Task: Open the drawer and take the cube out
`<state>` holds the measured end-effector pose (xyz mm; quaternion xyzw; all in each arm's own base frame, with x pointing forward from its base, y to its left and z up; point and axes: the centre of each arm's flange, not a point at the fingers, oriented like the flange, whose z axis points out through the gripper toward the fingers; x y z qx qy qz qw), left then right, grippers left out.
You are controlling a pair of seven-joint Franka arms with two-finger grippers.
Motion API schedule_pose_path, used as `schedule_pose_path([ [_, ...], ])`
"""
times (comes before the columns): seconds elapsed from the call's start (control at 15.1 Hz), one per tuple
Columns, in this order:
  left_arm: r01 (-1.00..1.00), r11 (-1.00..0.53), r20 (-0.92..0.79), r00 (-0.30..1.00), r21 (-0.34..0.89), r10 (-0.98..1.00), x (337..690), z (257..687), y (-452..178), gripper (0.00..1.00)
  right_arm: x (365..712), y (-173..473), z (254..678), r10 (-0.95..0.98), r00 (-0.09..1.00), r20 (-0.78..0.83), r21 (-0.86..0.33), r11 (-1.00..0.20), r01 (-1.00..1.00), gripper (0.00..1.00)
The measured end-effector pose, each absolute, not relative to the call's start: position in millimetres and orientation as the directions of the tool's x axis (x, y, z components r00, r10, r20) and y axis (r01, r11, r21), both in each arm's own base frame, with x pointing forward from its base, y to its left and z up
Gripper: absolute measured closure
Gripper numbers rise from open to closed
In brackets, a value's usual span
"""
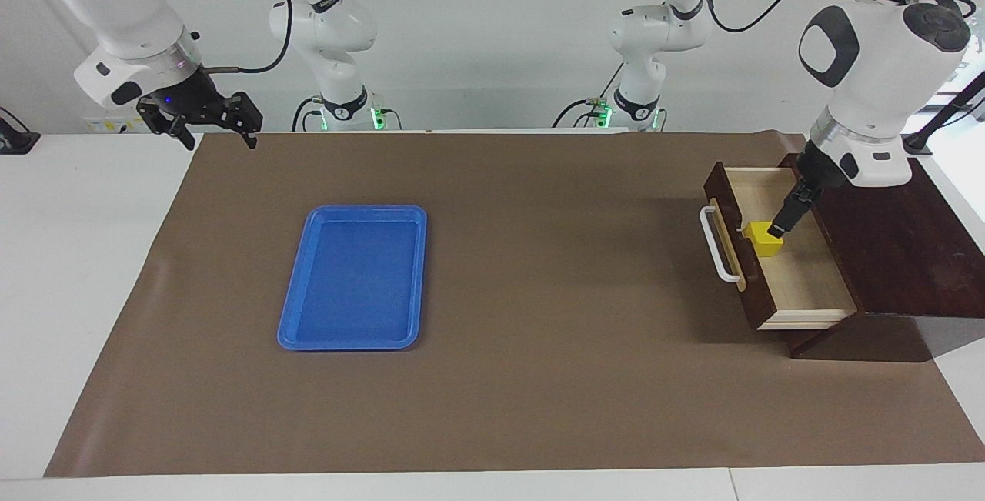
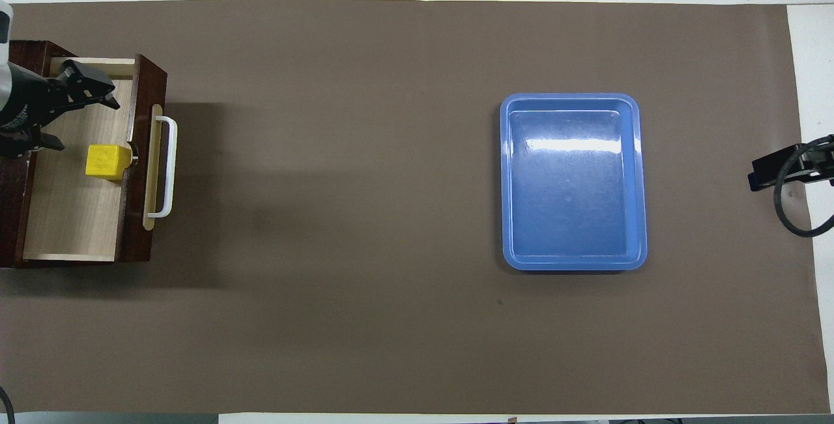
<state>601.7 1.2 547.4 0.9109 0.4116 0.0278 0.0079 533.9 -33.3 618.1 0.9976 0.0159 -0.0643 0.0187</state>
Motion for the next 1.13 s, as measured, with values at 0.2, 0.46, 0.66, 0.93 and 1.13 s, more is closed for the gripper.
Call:
schedule_pose_path([
  [0.2, 0.843, -0.536, 0.037, 0.535, 0.043, 0.844, 601.6, 547.3, 2.8, 0.00, 533.8, -33.3, 616.7, 0.029, 0.991, -0.132, 0.035, -0.999, 0.034, 0.00],
  [0.46, 0.910, -0.414, 0.022, 0.414, 0.033, 0.910, 597.5, 539.5, -10.0, 0.00, 533.7, -33.3, 615.4, 0.029, 0.990, -0.135, 0.035, -0.999, 0.034, 0.00],
  [0.66, 0.955, -0.296, 0.014, 0.296, 0.017, 0.955, 591.1, 532.0, 10.8, 0.00, 533.7, -33.3, 615.3, 0.029, 0.990, -0.135, 0.035, -0.999, 0.034, 0.00],
  [0.93, 0.972, -0.236, 0.010, 0.236, 0.004, 0.972, 586.6, 525.2, 42.0, 0.00, 533.7, -33.3, 615.3, 0.041, 0.990, -0.135, 0.033, -0.998, 0.046, 0.00],
  [1.13, 0.977, -0.213, 0.007, 0.213, -0.006, 0.977, 584.3, 500.3, 44.8, 0.00, 533.7, -33.3, 615.3, 0.051, 0.989, -0.136, 0.032, -0.998, 0.056, 0.00],
])
